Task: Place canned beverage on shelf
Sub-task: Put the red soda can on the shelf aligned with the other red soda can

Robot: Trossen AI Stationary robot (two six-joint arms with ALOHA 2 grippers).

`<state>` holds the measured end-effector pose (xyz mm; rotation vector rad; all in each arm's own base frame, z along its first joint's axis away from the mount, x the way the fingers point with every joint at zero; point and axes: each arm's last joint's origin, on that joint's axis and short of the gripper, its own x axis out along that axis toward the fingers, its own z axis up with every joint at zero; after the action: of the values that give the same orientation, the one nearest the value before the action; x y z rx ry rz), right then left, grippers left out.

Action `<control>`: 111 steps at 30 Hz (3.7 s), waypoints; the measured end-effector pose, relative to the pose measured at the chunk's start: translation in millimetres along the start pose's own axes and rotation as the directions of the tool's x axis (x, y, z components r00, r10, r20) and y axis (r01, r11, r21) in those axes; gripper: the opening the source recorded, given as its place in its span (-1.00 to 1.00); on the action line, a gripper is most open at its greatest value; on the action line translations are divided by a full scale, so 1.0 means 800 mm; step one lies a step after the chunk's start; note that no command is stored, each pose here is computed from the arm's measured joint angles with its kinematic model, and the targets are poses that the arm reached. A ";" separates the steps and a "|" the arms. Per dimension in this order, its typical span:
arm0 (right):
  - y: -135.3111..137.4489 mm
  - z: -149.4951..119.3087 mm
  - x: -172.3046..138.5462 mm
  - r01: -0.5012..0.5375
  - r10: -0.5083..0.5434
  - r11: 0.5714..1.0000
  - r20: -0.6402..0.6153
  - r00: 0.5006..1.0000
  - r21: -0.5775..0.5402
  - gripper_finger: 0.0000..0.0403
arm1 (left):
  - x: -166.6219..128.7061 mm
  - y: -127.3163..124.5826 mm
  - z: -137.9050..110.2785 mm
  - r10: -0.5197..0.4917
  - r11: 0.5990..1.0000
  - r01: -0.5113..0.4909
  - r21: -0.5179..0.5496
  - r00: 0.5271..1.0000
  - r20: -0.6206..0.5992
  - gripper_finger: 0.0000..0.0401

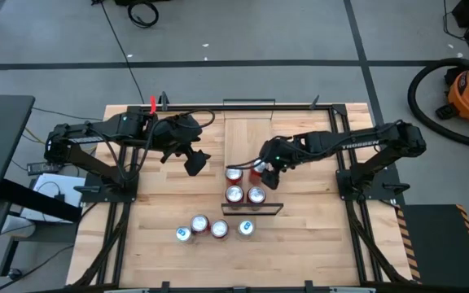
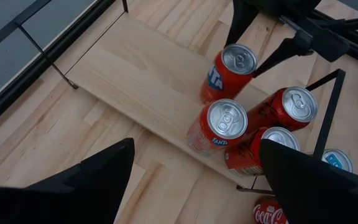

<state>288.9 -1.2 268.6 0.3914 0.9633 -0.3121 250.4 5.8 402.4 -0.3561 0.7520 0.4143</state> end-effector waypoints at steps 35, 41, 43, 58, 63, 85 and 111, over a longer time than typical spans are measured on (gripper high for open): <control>-0.007 0.029 -0.018 -0.141 0.207 0.670 0.000 0.978 -0.729 0.85 | 0.000 0.000 0.000 0.000 1.000 0.000 -0.003 1.000 0.000 0.77; -0.015 0.029 -0.006 -0.196 0.239 0.676 -0.040 0.970 -0.710 0.85 | 0.000 0.000 0.000 0.000 1.000 0.000 -0.003 1.000 0.000 0.77; -0.015 0.029 0.002 -0.205 0.239 0.673 -0.053 0.969 -0.711 0.85 | 0.000 0.000 0.000 0.000 1.000 0.000 -0.003 1.000 0.001 0.77; -0.020 0.034 0.013 -0.172 0.184 0.806 -0.038 0.982 -0.566 0.50 | 0.000 0.000 0.000 0.000 1.000 0.000 -0.009 1.000 -0.001 0.77; -0.016 0.032 0.012 -0.169 0.173 0.873 -0.034 0.984 -0.457 0.42 | 0.000 0.000 0.000 0.000 1.000 0.000 -0.002 1.000 -0.001 0.77; 0.013 0.015 0.008 0.023 -0.028 0.989 0.034 0.999 0.147 0.43 | 0.000 0.000 0.000 0.000 1.000 0.000 -0.001 1.000 -0.001 0.77; 0.012 0.033 -0.012 -0.040 0.044 0.995 0.044 0.998 -0.092 0.74 | 0.000 0.000 0.000 0.000 1.000 0.000 -0.001 1.000 0.000 0.77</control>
<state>307.1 -4.4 292.2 0.3193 0.9201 -0.2373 250.4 5.8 402.4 -0.3567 0.7522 0.4146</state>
